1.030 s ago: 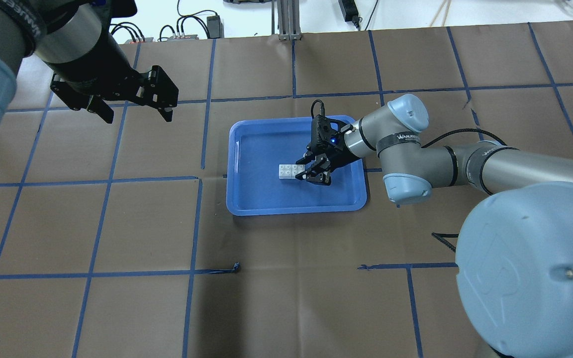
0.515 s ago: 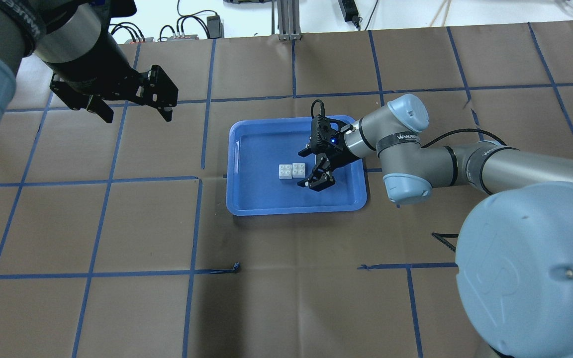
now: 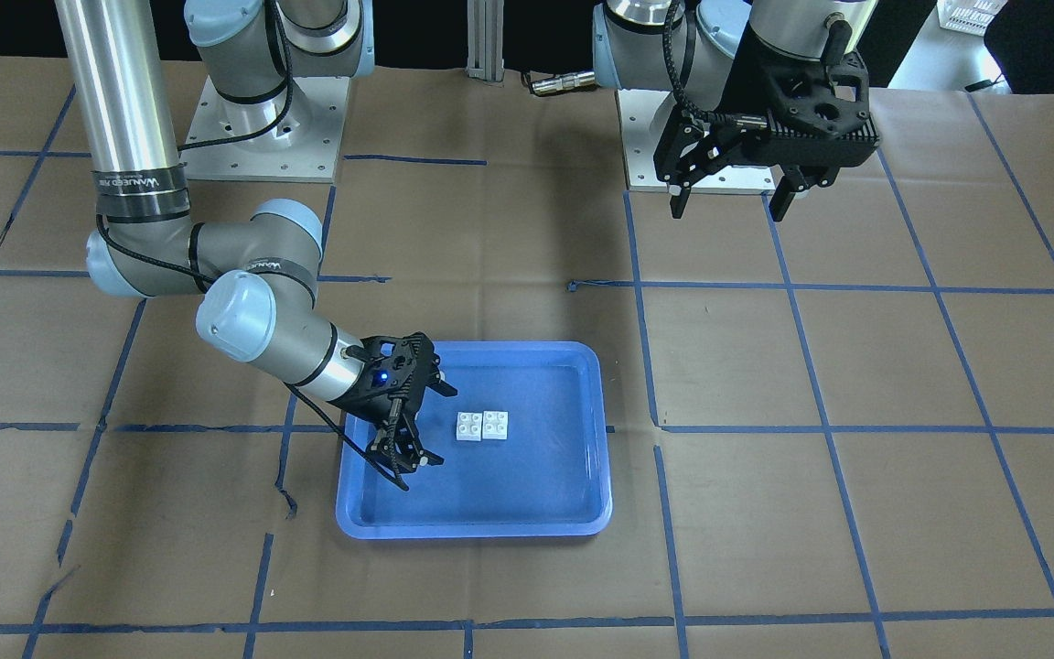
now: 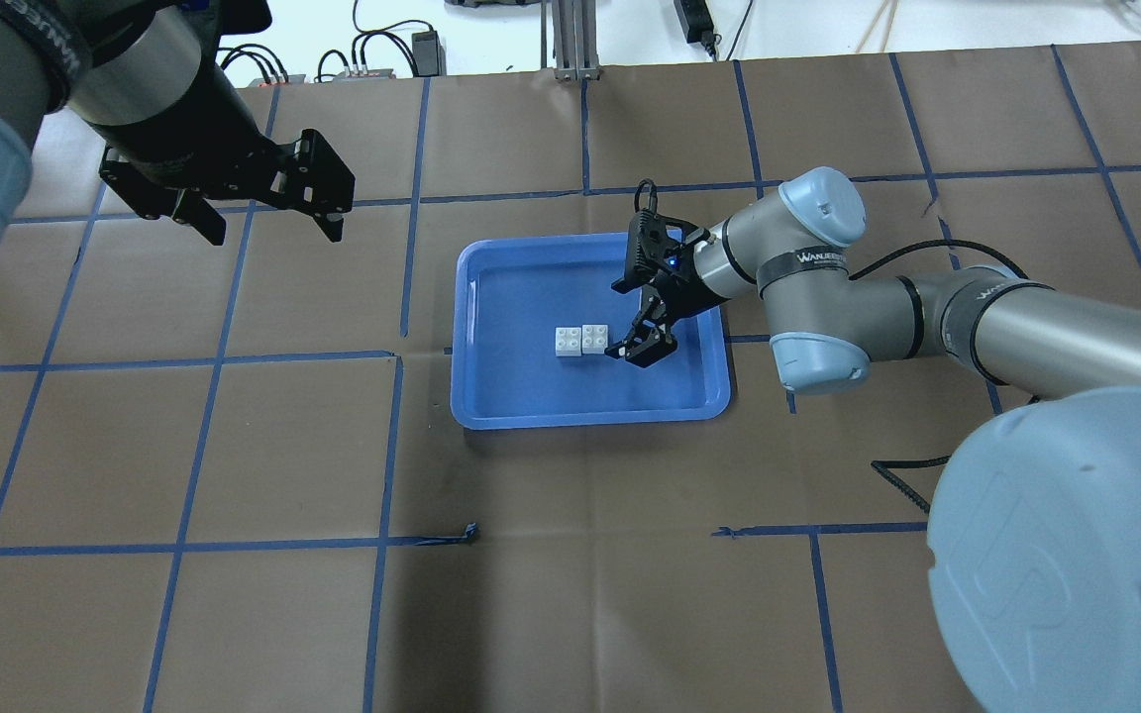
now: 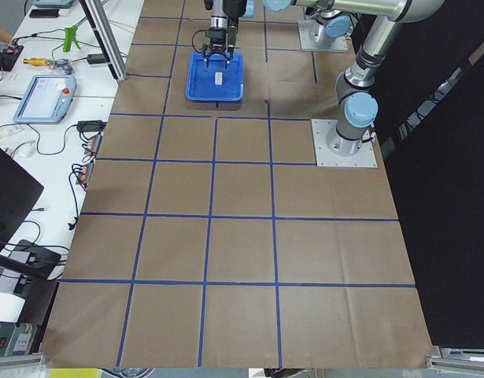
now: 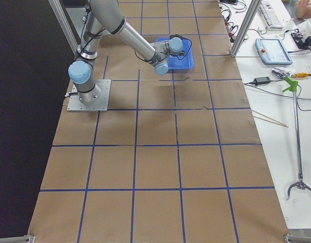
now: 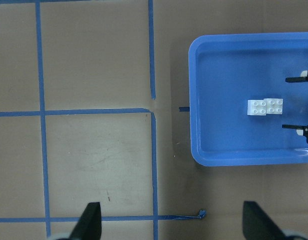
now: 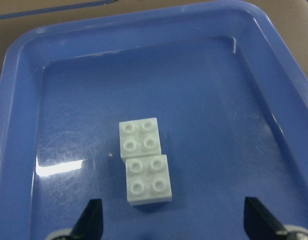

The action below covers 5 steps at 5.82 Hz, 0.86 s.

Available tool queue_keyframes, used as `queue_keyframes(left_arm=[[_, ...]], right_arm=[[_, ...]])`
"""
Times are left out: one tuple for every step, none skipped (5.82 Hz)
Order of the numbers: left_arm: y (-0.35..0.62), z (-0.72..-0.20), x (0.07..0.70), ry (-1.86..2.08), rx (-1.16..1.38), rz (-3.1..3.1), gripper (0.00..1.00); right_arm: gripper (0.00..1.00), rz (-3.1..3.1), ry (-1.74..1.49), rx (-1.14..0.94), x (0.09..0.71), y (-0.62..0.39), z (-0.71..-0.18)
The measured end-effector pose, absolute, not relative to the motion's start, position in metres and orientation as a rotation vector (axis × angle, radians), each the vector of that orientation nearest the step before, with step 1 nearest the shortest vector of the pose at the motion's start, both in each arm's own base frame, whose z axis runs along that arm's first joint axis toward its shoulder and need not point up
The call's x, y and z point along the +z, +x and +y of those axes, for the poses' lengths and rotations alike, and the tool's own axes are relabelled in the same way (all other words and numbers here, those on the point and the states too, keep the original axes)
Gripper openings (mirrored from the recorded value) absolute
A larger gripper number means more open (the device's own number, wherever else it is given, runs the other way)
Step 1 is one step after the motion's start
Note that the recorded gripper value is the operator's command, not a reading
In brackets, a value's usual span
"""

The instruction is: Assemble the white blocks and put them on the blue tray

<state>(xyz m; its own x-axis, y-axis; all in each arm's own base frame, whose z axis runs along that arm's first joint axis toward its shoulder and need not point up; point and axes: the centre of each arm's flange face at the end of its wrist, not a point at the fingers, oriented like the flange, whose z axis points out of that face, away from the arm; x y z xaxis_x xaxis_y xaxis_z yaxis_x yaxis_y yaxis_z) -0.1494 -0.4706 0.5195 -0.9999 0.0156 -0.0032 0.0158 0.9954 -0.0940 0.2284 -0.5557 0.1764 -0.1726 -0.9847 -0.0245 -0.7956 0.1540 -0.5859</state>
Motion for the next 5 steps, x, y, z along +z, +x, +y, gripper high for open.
queue_keyframes(left_arm=[[-0.149,-0.471,0.520,0.025,-0.148,3.136,1.00],[-0.149,-0.471,0.519,0.025,-0.148,3.136,1.00],[-0.149,-0.471,0.519,0.025,-0.147,3.136,1.00],[-0.149,-0.471,0.520,0.026,-0.148,3.136,1.00],[-0.150,-0.471,0.519,0.024,-0.148,3.136,1.00]], right_arm=[[1.00,2.130,-1.682,-0.561,0.195,0.217,-0.556],[1.00,2.248,-1.626,-0.443,0.222,0.201,-0.558],[1.00,2.420,-1.482,-0.296,0.258,0.181,-0.563],[1.00,2.618,-1.267,-0.162,0.292,0.163,-0.570],[1.00,2.807,-1.001,-0.035,0.320,0.149,-0.575]])
